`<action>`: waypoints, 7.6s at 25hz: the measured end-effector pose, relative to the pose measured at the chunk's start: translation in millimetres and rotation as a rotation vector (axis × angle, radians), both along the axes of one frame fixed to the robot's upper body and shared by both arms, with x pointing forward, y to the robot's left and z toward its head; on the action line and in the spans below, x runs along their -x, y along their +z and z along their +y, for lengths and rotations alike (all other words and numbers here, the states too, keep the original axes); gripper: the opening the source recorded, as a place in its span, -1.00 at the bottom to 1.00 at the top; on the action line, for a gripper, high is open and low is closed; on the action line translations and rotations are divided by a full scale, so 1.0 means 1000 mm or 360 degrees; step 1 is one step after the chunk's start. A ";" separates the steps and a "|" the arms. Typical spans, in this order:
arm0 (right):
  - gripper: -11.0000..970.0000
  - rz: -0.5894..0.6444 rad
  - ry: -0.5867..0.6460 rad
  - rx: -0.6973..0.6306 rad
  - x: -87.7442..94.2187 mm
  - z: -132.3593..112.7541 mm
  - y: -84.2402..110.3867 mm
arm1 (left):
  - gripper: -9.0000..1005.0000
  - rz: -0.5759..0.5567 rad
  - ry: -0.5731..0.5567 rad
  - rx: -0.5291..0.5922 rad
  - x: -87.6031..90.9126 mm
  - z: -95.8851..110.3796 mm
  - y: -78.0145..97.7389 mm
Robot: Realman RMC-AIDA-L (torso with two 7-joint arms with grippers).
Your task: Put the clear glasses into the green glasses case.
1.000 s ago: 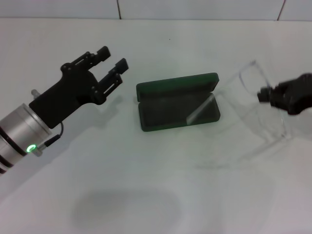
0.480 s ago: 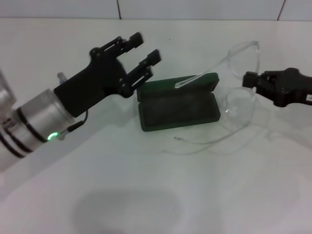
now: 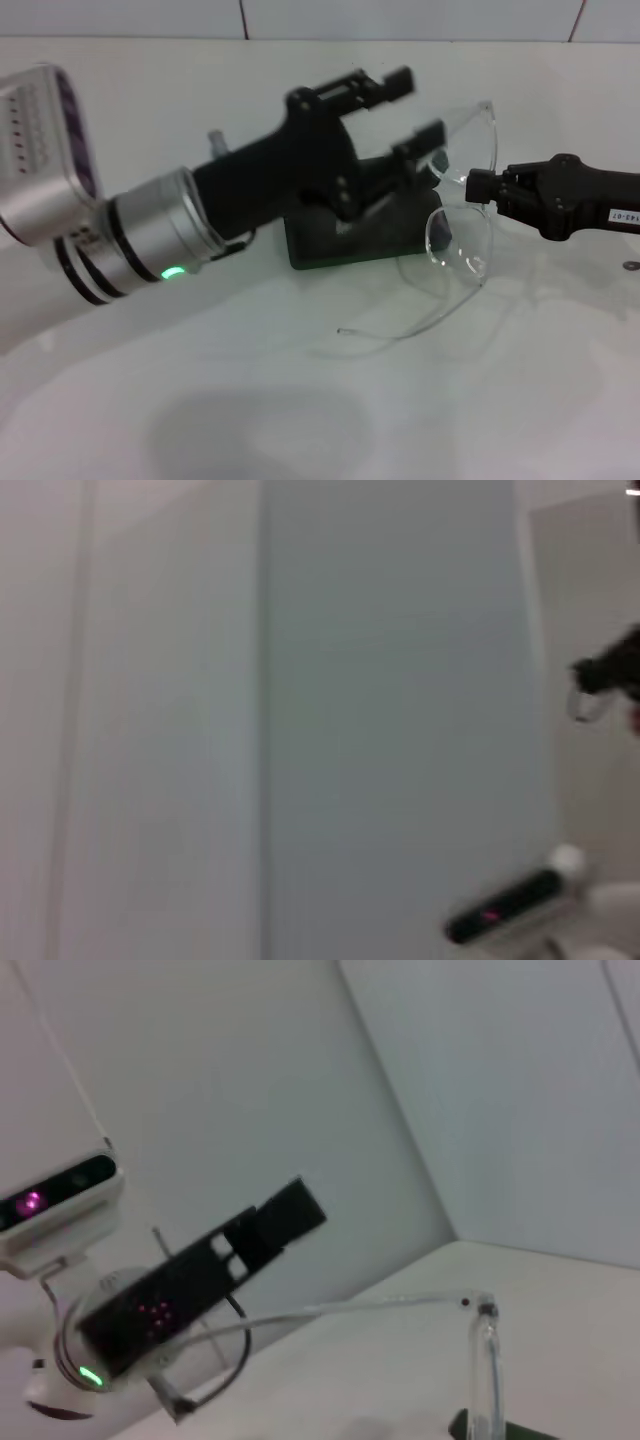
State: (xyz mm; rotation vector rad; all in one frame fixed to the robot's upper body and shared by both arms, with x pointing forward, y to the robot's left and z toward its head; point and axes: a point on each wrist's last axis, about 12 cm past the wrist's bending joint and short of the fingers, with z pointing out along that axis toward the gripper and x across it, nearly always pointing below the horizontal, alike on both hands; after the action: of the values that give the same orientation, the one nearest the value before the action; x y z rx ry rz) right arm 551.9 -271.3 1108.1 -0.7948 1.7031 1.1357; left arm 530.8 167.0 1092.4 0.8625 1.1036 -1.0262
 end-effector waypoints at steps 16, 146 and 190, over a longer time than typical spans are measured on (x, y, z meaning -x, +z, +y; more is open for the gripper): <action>-0.86 0.0056 0.0176 -0.0113 0.001 0.009 0.016 | 0.06 -0.0126 -0.0128 -0.0241 0.017 -0.016 -0.018; -0.87 0.0023 0.0367 0.0095 -0.003 0.046 0.002 | 0.06 -0.0258 -0.0231 -0.0003 0.052 0.026 -0.010; -0.87 -0.0684 0.0448 0.1654 -0.037 0.162 0.066 | 0.06 0.0238 0.0745 0.0139 0.044 0.106 -0.041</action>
State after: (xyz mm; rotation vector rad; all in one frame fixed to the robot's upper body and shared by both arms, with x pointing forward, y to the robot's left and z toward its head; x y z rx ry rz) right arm 588.6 -109.8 1174.4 -1.7993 1.7730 0.1097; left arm 486.3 273.1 1051.0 0.4295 1.3001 -0.7459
